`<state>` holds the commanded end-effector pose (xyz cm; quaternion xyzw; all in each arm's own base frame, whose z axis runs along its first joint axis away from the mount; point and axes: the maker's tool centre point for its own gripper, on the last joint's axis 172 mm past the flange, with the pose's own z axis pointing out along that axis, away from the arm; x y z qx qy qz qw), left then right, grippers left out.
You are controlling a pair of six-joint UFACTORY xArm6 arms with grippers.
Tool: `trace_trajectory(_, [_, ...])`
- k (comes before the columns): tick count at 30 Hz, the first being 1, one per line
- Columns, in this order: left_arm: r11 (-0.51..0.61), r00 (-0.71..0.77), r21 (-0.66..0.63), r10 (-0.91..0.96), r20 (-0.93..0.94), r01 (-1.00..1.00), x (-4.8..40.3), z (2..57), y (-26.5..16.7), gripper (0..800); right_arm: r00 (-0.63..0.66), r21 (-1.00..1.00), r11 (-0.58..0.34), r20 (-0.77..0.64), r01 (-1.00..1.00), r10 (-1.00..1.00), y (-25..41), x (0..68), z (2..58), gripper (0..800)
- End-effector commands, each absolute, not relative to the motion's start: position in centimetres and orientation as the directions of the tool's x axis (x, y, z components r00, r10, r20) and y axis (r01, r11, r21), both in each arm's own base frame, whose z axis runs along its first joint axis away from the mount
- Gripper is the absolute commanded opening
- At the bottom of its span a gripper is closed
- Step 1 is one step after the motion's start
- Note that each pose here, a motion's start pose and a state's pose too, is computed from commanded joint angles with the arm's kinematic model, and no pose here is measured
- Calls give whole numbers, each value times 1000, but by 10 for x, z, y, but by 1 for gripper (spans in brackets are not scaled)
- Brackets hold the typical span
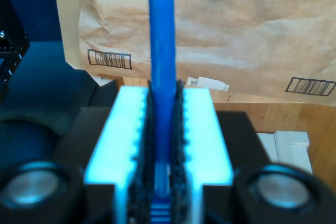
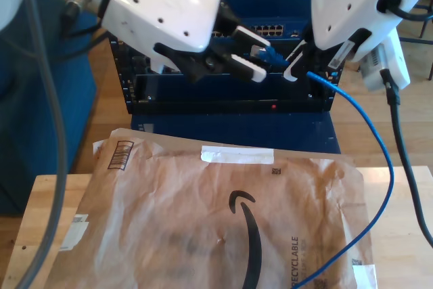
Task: Grab the cable and plug it in
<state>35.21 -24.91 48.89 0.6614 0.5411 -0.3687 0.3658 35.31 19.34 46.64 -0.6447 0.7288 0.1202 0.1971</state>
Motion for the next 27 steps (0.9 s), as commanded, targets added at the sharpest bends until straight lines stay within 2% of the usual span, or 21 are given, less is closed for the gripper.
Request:
trace_trajectory(17, [-129,109,62,393,-913,990,356,492,-248,287,-90,-80,140,-444,-987,-891,194,353,467,4])
trace_trajectory(27, [-126,88,46,352,-932,991,355,494,-253,286,-92,-80,141,-444,-987,-891,193,353,467,4])
